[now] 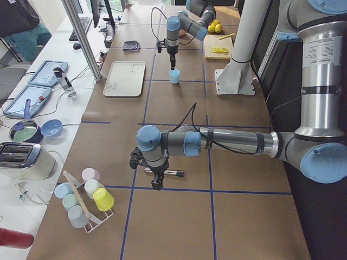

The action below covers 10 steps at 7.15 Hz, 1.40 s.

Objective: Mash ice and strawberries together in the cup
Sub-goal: 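Move the right gripper back toward the pink bowl of ice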

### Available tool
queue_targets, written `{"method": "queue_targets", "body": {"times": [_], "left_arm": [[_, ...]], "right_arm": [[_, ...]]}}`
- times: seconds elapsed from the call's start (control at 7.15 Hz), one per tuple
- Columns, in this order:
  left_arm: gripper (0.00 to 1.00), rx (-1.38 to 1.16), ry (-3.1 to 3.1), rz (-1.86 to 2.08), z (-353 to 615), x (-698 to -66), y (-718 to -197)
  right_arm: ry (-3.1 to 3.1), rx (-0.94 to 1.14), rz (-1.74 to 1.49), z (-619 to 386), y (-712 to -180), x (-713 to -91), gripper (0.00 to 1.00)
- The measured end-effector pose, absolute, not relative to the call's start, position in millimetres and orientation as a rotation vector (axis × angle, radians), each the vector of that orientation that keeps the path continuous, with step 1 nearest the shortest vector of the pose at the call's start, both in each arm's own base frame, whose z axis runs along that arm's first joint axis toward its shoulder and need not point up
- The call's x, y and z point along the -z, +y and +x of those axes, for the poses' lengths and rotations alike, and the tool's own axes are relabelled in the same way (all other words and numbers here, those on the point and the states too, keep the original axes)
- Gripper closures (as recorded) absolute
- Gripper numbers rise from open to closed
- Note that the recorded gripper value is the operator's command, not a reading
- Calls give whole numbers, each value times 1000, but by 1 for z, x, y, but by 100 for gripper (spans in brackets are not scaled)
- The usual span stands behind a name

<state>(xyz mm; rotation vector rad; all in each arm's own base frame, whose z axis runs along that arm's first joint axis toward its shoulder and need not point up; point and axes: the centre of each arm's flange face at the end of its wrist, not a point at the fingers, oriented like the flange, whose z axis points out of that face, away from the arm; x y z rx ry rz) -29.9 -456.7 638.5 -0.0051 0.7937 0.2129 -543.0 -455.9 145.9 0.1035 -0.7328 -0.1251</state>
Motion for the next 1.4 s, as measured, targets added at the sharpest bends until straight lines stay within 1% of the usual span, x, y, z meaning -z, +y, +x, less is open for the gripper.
{"method": "queue_targets", "body": {"times": [0.28, 0.7, 1.12, 1.4], "left_arm": [[0, -213, 794, -5, -30, -639, -457], [0, -213, 794, -6, -30, -639, -457], [0, -213, 794, -6, -30, -639, -457], [0, -213, 794, -6, -30, -639, -457]], "right_arm": [[-756, 221, 121, -457, -468, -204, 2], [-706, 384, 187, -334, -451, -298, 2], [-663, 570, 206, -234, -458, -386, 2], [-666, 652, 234, -191, -444, -438, 3]]}}
